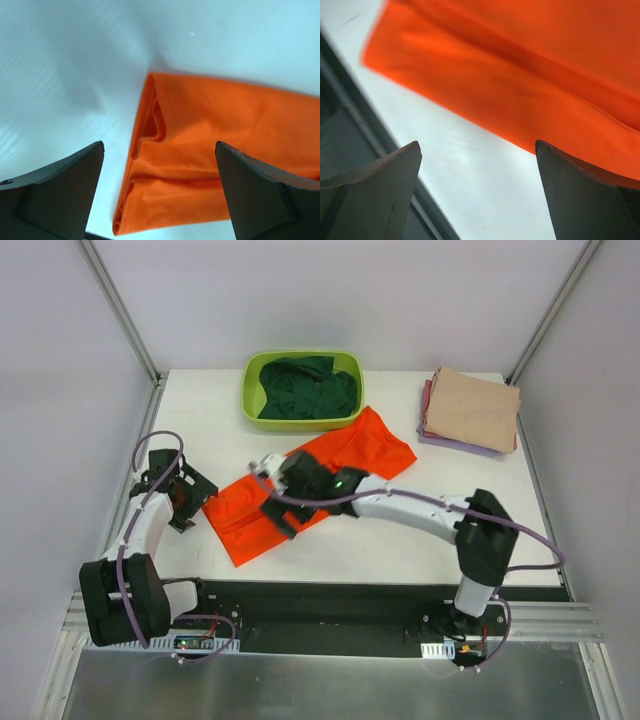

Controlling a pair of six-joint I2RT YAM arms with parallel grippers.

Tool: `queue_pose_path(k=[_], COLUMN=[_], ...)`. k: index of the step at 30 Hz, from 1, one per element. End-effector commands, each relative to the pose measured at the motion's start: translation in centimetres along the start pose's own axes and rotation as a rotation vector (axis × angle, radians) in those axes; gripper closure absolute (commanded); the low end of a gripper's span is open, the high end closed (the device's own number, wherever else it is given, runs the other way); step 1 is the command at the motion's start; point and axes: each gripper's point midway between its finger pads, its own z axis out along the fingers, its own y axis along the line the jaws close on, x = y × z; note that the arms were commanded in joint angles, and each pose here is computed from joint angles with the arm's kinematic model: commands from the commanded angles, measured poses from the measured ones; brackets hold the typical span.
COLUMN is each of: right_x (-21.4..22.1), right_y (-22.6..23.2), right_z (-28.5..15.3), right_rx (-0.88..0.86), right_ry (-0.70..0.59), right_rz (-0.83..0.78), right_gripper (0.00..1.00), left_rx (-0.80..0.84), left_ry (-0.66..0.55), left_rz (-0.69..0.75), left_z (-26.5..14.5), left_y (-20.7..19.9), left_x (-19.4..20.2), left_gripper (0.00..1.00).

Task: Fold and stack the t-shirts
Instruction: Rotate the tshirt 45 degrees, then grab the bottom of the folded rectangular tshirt with both arms

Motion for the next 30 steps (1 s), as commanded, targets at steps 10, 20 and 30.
queue_pose_path(k=[10,20,30], right_x=[-1.5,1.4,2.6], right_y=[17.6,18.1,16.8], right_z=[10.2,13.3,15.4], right_rx=[-0.306,-0.234,-0.069], right_ry=[-0.071,-0.069,-0.056], right_rz=[-0.32,-0.523,-0.647], right_gripper=[0.16,0.26,0.33], left_rx=[0.129,0.075,0.059], left_ry=[0.043,0.105,0.133], left_rz=[0.062,0.04,0.024], left_z=[4.3,6.0,6.3], left_y=[0.4,1.5,2.2], left_x=[0.2,1.3,2.3], left_gripper=[0.42,0.87,1.0])
